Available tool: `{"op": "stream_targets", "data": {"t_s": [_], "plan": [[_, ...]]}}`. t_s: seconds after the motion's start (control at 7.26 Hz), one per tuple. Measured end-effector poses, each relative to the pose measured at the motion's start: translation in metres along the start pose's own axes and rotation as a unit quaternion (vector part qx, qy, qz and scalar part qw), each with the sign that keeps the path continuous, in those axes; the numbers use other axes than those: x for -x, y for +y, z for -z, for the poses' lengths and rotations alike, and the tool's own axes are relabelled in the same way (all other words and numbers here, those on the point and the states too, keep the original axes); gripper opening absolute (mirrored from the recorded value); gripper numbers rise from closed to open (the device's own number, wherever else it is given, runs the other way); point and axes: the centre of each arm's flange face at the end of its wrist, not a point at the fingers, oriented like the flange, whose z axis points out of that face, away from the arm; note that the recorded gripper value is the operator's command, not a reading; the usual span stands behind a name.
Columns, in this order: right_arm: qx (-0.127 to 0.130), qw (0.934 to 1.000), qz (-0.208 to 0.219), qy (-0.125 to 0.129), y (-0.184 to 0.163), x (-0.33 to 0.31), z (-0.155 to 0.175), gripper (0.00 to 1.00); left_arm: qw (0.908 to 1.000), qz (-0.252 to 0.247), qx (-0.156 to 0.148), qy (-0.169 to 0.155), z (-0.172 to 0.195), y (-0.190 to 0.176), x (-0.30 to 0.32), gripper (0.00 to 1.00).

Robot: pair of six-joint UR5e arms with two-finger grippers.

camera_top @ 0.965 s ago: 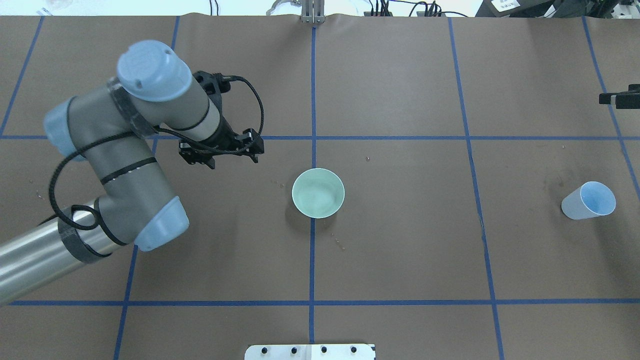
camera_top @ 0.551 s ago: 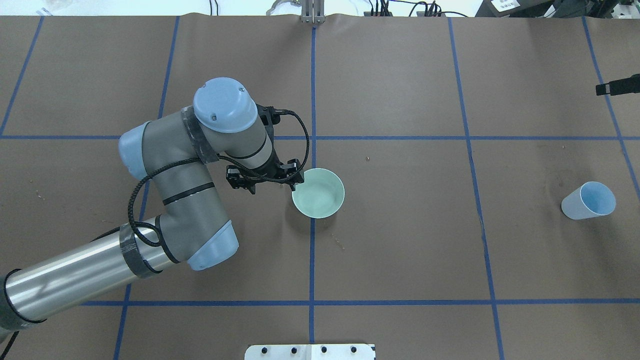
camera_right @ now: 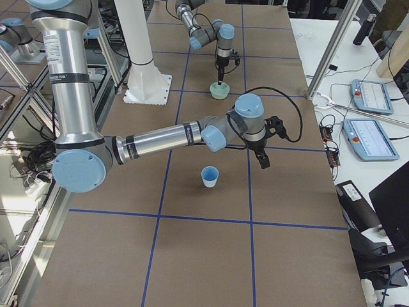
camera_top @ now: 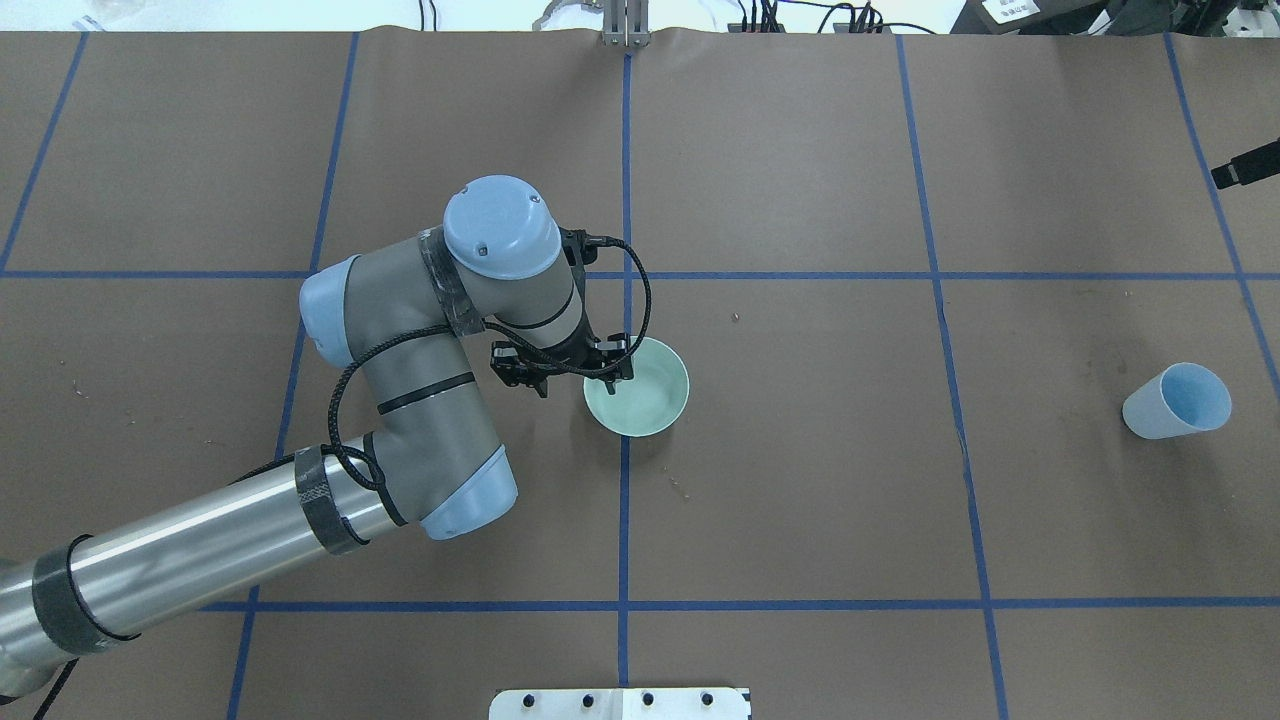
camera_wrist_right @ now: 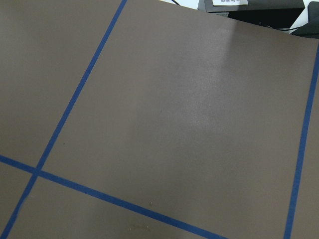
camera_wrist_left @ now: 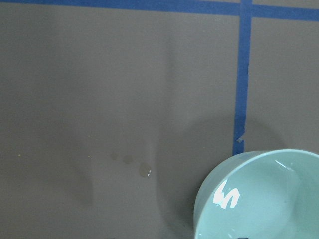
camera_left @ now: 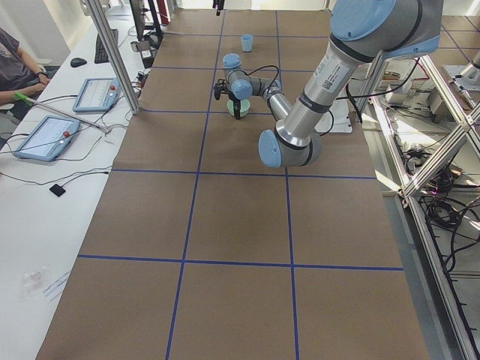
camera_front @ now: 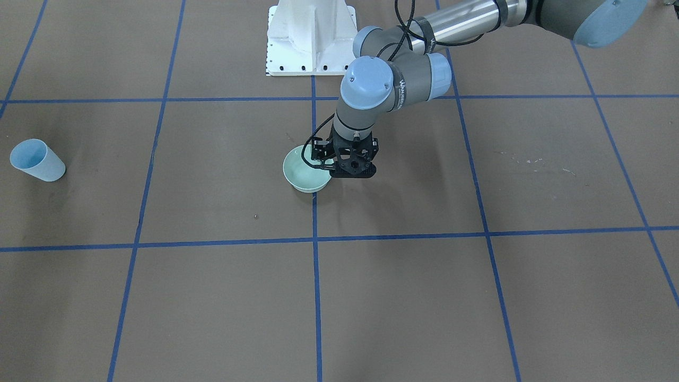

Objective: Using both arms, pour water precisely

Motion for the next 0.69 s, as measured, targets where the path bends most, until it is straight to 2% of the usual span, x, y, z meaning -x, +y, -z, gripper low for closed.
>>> {"op": "stream_targets", "data": {"t_s": [0.14, 0.28, 0.41, 0.69], "plan": [[0.003, 1.0000, 0.002, 0.001, -0.0002, 0.0001, 0.0011, 0.99, 1.0000, 0.000, 0.002, -0.002, -0.0042, 0.0000, -0.0025, 0.49], [0.005, 1.0000, 0.003, 0.002, 0.0002, -0.0003, 0.0010, 0.99, 1.0000, 0.000, 0.003, -0.002, -0.0077, -0.0013, -0.0047, 0.07], [0.006, 1.0000, 0.003, 0.002, 0.0009, -0.0007, 0.0009, 0.99, 1.0000, 0.000, 0.003, -0.001, -0.0093, -0.0022, -0.0060, 0.00], [0.007, 1.0000, 0.002, -0.001, 0.0022, -0.0015, 0.0015, 0.99, 1.0000, 0.001, 0.006, -0.001, -0.0101, -0.0015, -0.0068, 0.00]]}}
